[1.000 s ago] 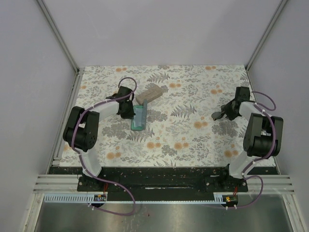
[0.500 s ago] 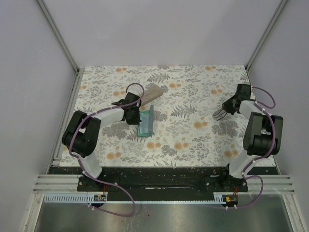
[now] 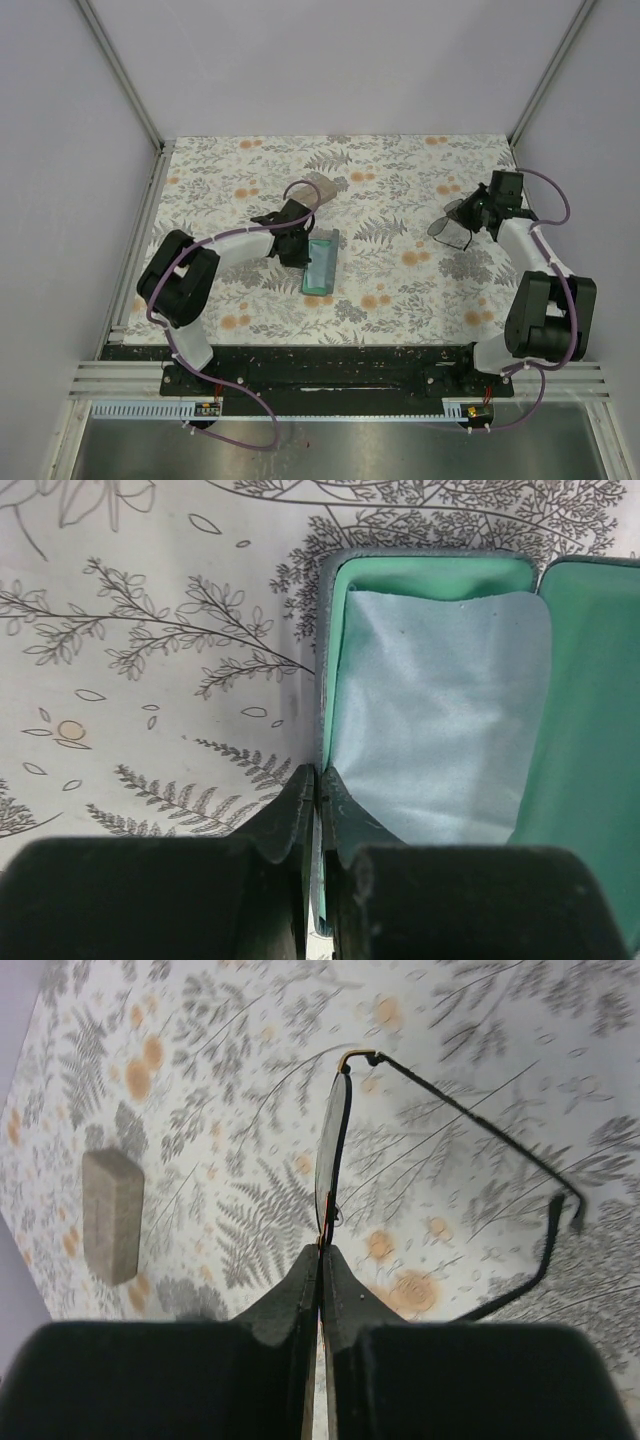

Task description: Organize the sunglasses

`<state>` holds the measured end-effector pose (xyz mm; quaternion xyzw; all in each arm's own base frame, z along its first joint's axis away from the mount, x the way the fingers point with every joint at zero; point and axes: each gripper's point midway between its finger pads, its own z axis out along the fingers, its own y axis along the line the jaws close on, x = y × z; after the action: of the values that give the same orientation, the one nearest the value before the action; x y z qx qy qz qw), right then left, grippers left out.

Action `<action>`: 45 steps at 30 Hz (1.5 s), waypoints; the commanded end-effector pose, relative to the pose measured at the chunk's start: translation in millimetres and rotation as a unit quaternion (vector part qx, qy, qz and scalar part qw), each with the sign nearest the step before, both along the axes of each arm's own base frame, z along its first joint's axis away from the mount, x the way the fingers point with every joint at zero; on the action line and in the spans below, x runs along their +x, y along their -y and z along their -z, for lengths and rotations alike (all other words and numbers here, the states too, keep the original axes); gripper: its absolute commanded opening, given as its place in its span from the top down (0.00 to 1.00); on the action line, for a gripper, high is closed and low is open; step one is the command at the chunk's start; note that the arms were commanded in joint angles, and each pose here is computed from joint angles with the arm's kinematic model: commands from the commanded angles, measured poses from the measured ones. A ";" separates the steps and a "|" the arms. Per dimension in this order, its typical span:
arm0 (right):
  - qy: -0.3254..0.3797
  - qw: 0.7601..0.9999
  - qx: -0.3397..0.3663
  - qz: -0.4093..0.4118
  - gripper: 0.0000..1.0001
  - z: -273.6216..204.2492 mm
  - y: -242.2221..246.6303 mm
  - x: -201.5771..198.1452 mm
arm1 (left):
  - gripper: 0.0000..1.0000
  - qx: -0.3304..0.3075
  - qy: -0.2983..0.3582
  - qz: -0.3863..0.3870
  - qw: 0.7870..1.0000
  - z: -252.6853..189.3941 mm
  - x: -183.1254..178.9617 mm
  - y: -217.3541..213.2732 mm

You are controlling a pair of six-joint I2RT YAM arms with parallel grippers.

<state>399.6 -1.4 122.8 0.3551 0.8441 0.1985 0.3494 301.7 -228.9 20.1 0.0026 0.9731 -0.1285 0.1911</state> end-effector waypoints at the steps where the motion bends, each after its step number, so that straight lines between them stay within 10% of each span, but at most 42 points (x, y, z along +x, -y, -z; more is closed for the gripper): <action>1: 0.040 0.996 -0.005 -0.085 1.00 -47.1 -46.5 -6.7 | 0.95 -0.036 0.009 0.003 0.999 -13.4 9.7 22.9; 14: 0.106 0.951 0.021 -0.289 1.00 -136.4 -167.2 -57.5 | 0.57 -0.072 0.038 0.011 0.997 -68.8 14.9 17.6; 36: 0.081 0.825 0.199 -0.522 1.00 -150.1 -417.7 -154.2 | 0.46 -0.177 0.175 -0.206 0.946 -166.8 -9.6 -140.5; 45: 0.026 0.810 0.293 -0.508 1.00 -109.2 -476.1 -157.9 | 0.44 -0.154 0.179 -0.221 0.946 -166.9 -17.5 -160.6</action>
<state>238.0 450.9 212.5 -0.0612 0.8388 0.5304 0.1066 284.7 -71.2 181.1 -0.2255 0.8699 -0.2255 0.3764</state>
